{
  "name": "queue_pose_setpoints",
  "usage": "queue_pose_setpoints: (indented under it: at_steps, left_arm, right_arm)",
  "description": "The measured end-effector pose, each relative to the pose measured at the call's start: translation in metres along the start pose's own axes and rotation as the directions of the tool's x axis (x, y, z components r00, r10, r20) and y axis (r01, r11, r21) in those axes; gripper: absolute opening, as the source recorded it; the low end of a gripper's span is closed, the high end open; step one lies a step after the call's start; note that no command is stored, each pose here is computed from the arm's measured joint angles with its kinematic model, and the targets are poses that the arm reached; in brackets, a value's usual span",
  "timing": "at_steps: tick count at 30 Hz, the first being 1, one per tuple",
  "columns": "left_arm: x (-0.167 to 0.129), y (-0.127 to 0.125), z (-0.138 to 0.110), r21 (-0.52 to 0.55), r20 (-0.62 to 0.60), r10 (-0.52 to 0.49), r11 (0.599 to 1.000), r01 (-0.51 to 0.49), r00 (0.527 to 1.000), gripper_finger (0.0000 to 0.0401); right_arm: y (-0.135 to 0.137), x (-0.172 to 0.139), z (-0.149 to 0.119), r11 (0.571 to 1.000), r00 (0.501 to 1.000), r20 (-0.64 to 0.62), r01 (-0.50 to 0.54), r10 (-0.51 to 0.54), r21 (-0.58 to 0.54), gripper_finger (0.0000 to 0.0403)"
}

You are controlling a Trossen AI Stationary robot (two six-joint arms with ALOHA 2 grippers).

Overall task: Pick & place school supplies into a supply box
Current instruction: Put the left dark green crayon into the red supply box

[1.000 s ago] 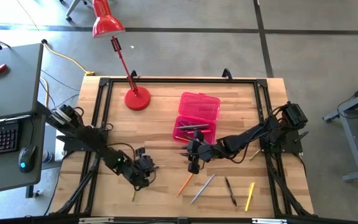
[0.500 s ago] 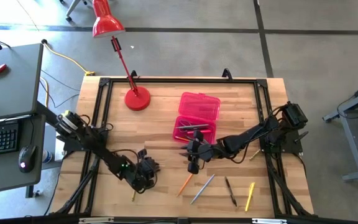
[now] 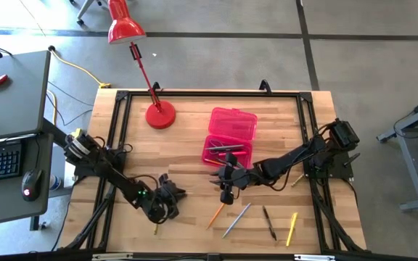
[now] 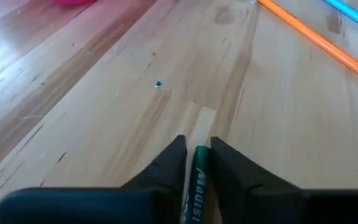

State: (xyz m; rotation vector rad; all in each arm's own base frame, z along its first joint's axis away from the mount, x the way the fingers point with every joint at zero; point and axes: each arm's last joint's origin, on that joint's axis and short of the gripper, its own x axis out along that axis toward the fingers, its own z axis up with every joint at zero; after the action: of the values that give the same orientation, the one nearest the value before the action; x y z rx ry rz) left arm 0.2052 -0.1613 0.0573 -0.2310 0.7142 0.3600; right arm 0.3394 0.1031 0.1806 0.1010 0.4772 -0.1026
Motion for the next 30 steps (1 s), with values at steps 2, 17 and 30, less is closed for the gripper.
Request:
queue_pose_setpoints:
  at_steps: [2, 17, 30]
  left_arm:
    - [-0.001, 0.001, -0.002, -0.009, 0.004, 0.004, 1.000, -0.004, 1.000, 0.0079]
    - [0.006, 0.002, 0.011, -0.025, 0.147, -0.067, 0.997, 0.072, 0.987, 0.0052]
    - [0.026, 0.019, 0.128, 0.048, 0.374, -0.185, 0.982, 0.180, 0.909, 0.0053]
  right_arm:
    - [0.000, 0.000, 0.000, 1.000, 1.000, 0.001, -0.001, 0.001, 0.000, 0.0101]
    - [0.011, -0.004, 0.003, 0.999, 0.997, 0.054, -0.046, 0.045, 0.010, 0.0101]
    - [0.061, -0.028, -0.011, 0.991, 0.988, 0.079, -0.131, 0.133, -0.020, 0.0101]
